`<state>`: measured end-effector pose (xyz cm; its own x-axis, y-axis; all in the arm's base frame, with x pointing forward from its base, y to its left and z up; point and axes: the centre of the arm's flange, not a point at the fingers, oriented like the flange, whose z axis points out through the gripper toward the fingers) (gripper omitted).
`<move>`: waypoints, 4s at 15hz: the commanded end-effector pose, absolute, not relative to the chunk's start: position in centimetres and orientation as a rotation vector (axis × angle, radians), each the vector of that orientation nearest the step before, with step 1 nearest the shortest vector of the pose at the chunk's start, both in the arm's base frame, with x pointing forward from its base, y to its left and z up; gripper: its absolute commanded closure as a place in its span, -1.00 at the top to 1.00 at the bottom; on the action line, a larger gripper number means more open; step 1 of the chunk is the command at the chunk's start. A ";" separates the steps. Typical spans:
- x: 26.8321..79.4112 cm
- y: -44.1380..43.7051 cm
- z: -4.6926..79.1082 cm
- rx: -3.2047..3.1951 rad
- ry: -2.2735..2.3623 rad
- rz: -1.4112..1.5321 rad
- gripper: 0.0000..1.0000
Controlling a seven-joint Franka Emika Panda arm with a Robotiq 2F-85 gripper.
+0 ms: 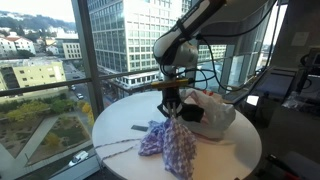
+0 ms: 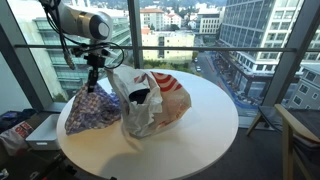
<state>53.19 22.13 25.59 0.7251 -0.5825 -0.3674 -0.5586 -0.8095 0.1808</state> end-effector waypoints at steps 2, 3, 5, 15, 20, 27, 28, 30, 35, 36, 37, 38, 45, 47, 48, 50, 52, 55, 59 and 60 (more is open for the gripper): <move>51.3 23.6 22.7 2.982 -0.967 -0.405 -0.92; 51.2 23.8 22.1 2.992 -0.963 -0.357 -0.82; 51.1 23.9 21.4 2.980 -0.980 -0.253 -0.31; 48.4 23.0 21.8 2.751 -1.166 -0.208 0.98; 46.1 25.9 17.6 2.833 -1.086 -0.242 1.00; 44.9 27.7 12.6 2.843 -0.938 -0.001 1.00; 44.9 27.8 12.1 2.835 -0.925 0.030 1.00; 44.9 27.9 11.8 2.834 -0.912 0.056 0.80; 45.3 28.0 14.1 2.848 -0.983 -0.008 -0.14; 45.7 27.7 15.0 2.837 -1.012 -0.017 -0.28; 45.9 27.5 15.7 2.836 -1.029 -0.032 -0.45; 46.4 26.8 17.0 2.833 -1.054 -0.073 -0.59; 48.8 21.2 28.8 2.874 -1.379 -0.158 -0.86; 49.4 19.2 32.9 2.899 -1.514 -0.120 -0.86; 49.6 18.2 35.1 2.911 -1.585 -0.109 -0.86; 49.7 15.9 39.4 2.926 -1.722 -0.076 -0.86; 49.4 13.8 43.3 2.943 -1.844 -0.058 -0.86; 48.4 10.9 48.5 2.993 -1.953 -0.080 -0.86; 46.7 7.5 53.7 2.992 -2.092 -0.026 -0.86; 46.2 6.6 54.7 2.989 -2.129 0.003 -0.86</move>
